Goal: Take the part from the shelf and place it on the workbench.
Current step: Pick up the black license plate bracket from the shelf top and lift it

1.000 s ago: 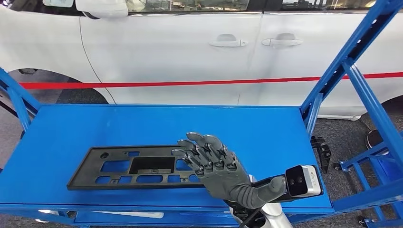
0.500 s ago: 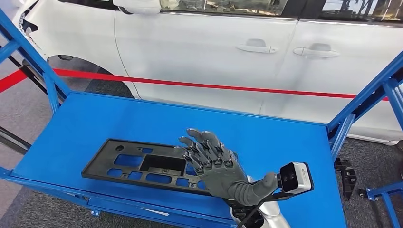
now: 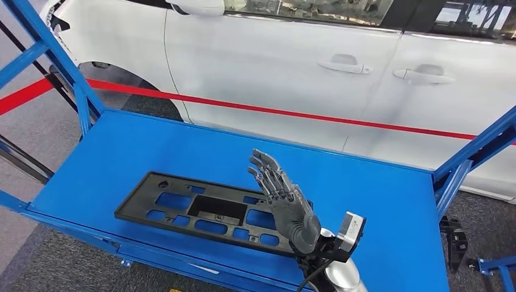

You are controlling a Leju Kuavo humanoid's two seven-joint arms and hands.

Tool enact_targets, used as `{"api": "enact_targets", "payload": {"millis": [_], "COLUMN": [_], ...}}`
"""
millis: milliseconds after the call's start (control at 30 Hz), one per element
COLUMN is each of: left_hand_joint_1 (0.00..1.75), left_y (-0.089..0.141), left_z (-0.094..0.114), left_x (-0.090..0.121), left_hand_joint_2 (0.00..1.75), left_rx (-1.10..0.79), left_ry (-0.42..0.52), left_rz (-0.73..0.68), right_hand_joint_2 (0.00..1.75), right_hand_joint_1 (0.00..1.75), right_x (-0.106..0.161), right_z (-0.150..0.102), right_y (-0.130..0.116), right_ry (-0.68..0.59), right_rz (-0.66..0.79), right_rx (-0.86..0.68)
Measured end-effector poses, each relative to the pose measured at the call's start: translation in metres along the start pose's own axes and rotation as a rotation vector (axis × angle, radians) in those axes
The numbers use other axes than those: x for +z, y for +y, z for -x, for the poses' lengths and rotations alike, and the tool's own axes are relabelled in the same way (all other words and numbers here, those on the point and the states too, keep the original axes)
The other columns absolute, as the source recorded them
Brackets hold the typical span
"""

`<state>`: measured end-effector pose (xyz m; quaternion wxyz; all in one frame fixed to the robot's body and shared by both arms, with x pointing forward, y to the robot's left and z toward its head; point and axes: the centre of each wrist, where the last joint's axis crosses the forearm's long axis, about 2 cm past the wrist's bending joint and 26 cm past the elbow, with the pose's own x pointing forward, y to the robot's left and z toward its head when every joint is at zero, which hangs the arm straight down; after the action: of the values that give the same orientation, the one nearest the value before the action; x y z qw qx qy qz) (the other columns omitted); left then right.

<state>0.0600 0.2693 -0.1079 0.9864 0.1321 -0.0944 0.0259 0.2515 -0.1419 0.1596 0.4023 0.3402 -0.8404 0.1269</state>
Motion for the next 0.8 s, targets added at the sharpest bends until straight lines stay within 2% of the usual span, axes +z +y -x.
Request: {"api": "enact_targets", "payload": {"millis": [67, 100, 300, 800], "left_hand_joint_1": [0.00, 0.00, 0.00, 0.00], "left_y": [0.001, 0.001, -0.002, -0.003], "left_z": [0.000, -0.001, 0.001, 0.002], "left_x": [0.000, 0.000, 0.001, 0.001], "left_hand_joint_2": [0.00, 0.00, 0.00, 0.00], "left_rx": [-0.004, -0.006, -0.014, -0.016], "left_ry": [0.009, 0.015, 0.036, 0.026], "left_rz": [-0.001, -0.001, 0.015, 0.020], "right_hand_joint_2": [1.31, 1.75, 1.75, 1.75], "right_hand_joint_1": [0.00, 0.00, 0.00, 0.00], "right_x": [0.003, 0.005, 0.023, 0.029], "right_z": [-0.001, -0.002, -0.001, -0.003], "right_y": [-0.002, -0.003, -0.005, -0.004], "right_ry": [0.016, 0.026, 0.083, 0.130], "right_rz": [0.045, 0.066, 0.151, 0.181], "right_rx": [0.027, 0.038, 0.079, 0.134]}}
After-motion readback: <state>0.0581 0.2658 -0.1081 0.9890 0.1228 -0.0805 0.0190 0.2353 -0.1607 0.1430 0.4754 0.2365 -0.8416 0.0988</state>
